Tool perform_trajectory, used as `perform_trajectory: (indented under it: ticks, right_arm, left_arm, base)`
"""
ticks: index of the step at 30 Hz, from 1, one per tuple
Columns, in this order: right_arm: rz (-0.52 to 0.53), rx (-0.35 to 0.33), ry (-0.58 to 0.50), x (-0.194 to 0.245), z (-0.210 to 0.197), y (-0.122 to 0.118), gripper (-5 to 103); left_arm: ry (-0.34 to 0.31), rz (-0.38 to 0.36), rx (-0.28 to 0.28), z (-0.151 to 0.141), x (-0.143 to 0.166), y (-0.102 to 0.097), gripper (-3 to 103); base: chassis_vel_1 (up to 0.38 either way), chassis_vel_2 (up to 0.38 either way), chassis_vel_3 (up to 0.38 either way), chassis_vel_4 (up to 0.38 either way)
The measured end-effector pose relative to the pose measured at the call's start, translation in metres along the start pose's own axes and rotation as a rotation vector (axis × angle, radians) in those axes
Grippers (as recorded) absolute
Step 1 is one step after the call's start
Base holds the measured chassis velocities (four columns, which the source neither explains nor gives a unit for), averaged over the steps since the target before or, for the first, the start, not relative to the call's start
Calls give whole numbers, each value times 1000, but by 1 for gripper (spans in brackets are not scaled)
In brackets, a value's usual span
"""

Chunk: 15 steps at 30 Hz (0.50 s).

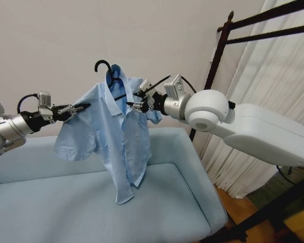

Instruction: Pick up the clothes from the sofa and hang them on the clothes hanger.

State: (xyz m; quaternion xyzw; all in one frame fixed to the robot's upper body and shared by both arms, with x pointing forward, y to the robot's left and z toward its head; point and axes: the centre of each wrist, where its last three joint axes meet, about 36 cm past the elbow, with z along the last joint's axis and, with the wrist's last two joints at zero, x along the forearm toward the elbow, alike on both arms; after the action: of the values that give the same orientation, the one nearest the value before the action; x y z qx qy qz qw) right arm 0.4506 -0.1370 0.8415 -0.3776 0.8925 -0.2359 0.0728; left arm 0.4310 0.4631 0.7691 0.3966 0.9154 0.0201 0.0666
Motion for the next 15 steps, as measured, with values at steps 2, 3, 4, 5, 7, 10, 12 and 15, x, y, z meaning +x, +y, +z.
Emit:
perform_trajectory:
  ticks: [2,3,4,5,7,10,12,15]
  right_arm:
    - [-11,-39,-16,5,-10,-6,79]
    - [-11,-39,-16,5,-10,-6,79]
    - [-20,-61,-24,8,-17,-11,85]
    - [-35,-80,-31,11,-23,-16,90]
    - [-95,-125,-35,17,-34,-31,95]
    - [-160,-153,-25,22,-37,-45,99]
    - [-214,-184,-13,21,-33,-62,100]
    - [-255,-212,-13,18,-28,-83,100]
  left_arm:
    - [-7,14,-5,3,3,6,3]
    - [-7,14,-5,3,3,6,3]
    - [-9,23,-7,4,4,8,3]
    - [-11,34,-9,6,6,11,3]
    - [-13,67,-25,9,10,18,3]
    - [-7,104,-45,13,14,25,3]
    - [-5,139,-56,14,16,28,3]
    - [-8,180,-61,14,18,31,3]
  base:
    - [0,0,0,0]
    - [0,0,0,0]
    - [0,0,0,0]
    - [0,0,0,0]
    - [0,0,0,0]
    - [0,0,0,0]
    - [0,0,0,0]
    - [0,0,0,0]
